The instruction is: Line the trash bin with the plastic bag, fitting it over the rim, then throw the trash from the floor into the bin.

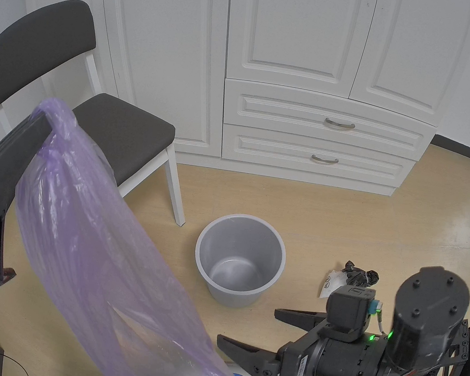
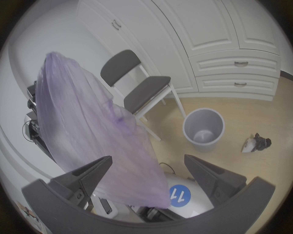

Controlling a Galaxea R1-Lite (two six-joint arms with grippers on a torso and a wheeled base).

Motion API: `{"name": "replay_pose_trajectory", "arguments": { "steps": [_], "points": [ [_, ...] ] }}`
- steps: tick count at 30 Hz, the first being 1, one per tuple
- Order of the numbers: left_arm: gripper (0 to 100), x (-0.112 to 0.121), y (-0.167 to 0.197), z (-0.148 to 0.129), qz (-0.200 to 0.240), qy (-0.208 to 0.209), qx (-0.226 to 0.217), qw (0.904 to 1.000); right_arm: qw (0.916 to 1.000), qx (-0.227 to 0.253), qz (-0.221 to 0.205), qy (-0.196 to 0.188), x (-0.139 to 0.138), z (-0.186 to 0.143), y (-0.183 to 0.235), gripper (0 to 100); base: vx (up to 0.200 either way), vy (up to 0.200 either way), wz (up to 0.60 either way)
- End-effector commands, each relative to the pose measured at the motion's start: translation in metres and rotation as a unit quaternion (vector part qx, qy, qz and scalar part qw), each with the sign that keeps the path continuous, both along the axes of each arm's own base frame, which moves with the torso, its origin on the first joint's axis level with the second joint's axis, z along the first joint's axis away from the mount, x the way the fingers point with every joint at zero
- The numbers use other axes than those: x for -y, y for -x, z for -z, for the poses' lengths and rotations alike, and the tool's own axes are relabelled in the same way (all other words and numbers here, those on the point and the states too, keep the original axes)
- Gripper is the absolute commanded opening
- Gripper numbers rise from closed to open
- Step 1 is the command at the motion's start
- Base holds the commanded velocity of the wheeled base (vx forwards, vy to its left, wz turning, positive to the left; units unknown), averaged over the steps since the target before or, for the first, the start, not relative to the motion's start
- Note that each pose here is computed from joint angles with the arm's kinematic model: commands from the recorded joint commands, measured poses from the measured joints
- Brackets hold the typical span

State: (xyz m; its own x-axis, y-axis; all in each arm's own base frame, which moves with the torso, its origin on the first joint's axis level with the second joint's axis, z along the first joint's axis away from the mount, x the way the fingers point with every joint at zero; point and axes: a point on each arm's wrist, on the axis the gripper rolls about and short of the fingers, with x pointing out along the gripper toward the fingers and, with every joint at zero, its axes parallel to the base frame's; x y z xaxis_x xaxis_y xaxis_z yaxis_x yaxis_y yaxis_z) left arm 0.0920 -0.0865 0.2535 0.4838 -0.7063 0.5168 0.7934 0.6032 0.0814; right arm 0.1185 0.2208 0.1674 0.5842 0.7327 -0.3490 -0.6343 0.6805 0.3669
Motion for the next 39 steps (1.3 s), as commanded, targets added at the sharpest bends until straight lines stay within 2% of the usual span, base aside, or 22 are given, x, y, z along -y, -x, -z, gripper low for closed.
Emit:
{"name": "replay_pose_trajectory", "arguments": {
  "steps": [1,4,14,23,27,33,39],
  "points": [
    [0,0.0,0.0,-0.001,-0.001,0.001,0.001,1.0,0.9994,0.021,0.007,-0.025,0.014,-0.007,0.002,100,0.0,0.0,0.0],
    [0,0.0,0.0,-0.001,-0.001,0.002,0.002,1.0,0.9992,0.032,-0.003,-0.023,0.019,-0.009,0.006,100,0.0,0.0,0.0],
    [0,-0.004,-0.003,-0.008,-0.019,0.013,0.009,0.9997,0.9968,0.044,-0.059,0.032,0.022,0.011,0.027,100,0.0,0.0,0.0],
    [0,-0.004,-0.005,-0.014,-0.036,0.029,0.008,0.9989,0.9935,0.023,-0.093,0.062,0.004,0.035,0.031,100,0.0,0.0,0.0],
    [0,-0.005,-0.004,-0.016,-0.036,0.032,0.012,0.9988,0.9953,0.031,-0.077,0.05,-0.013,0.052,0.021,100,0.0,0.0,0.0],
    [0,-0.007,-0.001,-0.019,-0.036,0.037,0.019,0.9985,0.9984,0.053,-0.007,0.02,-0.032,0.076,-0.004,100,0.0,0.0,0.0],
    [0,-0.008,0.0,-0.02,-0.036,0.039,0.021,0.9984,0.9984,0.053,0.01,0.018,-0.039,0.089,-0.017,100,0.0,0.0,0.0]
  ]
}}
